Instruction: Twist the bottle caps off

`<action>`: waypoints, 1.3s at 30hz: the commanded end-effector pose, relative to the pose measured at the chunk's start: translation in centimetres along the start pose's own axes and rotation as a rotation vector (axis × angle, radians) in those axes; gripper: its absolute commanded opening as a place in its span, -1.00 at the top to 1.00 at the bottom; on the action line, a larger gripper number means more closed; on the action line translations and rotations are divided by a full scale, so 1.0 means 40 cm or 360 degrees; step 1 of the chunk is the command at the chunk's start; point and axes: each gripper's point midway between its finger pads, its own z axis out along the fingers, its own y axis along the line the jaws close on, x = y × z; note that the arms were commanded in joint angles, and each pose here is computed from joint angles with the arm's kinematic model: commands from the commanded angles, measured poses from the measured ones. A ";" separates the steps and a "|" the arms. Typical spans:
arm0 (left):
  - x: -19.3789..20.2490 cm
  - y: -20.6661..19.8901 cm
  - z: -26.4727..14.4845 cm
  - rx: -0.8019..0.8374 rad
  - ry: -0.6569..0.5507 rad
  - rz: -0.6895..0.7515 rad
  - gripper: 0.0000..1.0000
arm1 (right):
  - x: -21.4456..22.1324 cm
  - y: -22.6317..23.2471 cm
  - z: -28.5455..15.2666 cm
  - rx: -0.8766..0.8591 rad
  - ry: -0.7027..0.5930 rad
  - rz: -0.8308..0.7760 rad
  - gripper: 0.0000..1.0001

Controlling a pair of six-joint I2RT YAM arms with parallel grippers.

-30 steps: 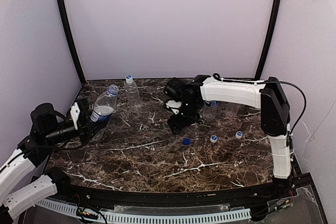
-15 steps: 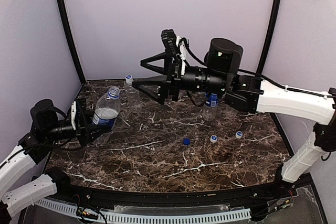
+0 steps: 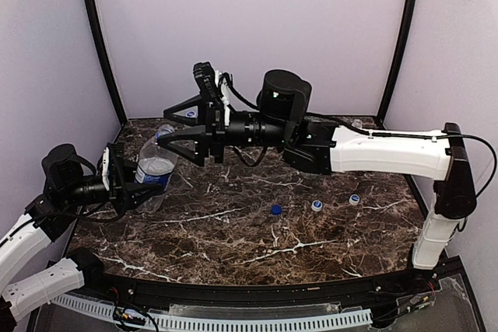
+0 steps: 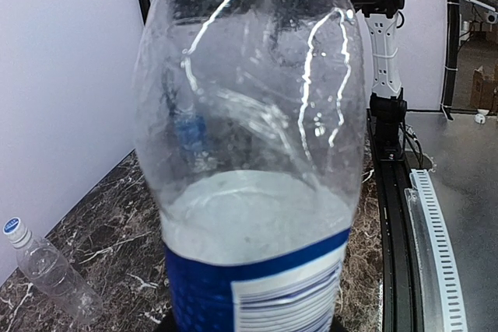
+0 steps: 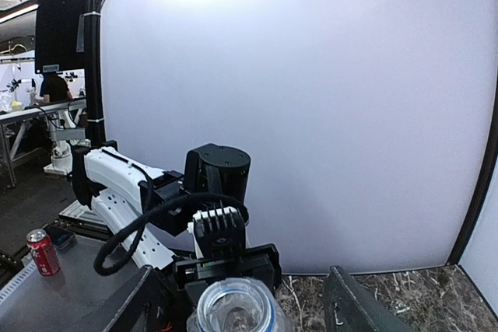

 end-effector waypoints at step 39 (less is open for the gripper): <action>0.275 0.197 -0.089 -0.0872 0.0165 -0.0579 -0.97 | 0.090 -0.436 -0.395 0.1351 0.0652 0.0056 1.00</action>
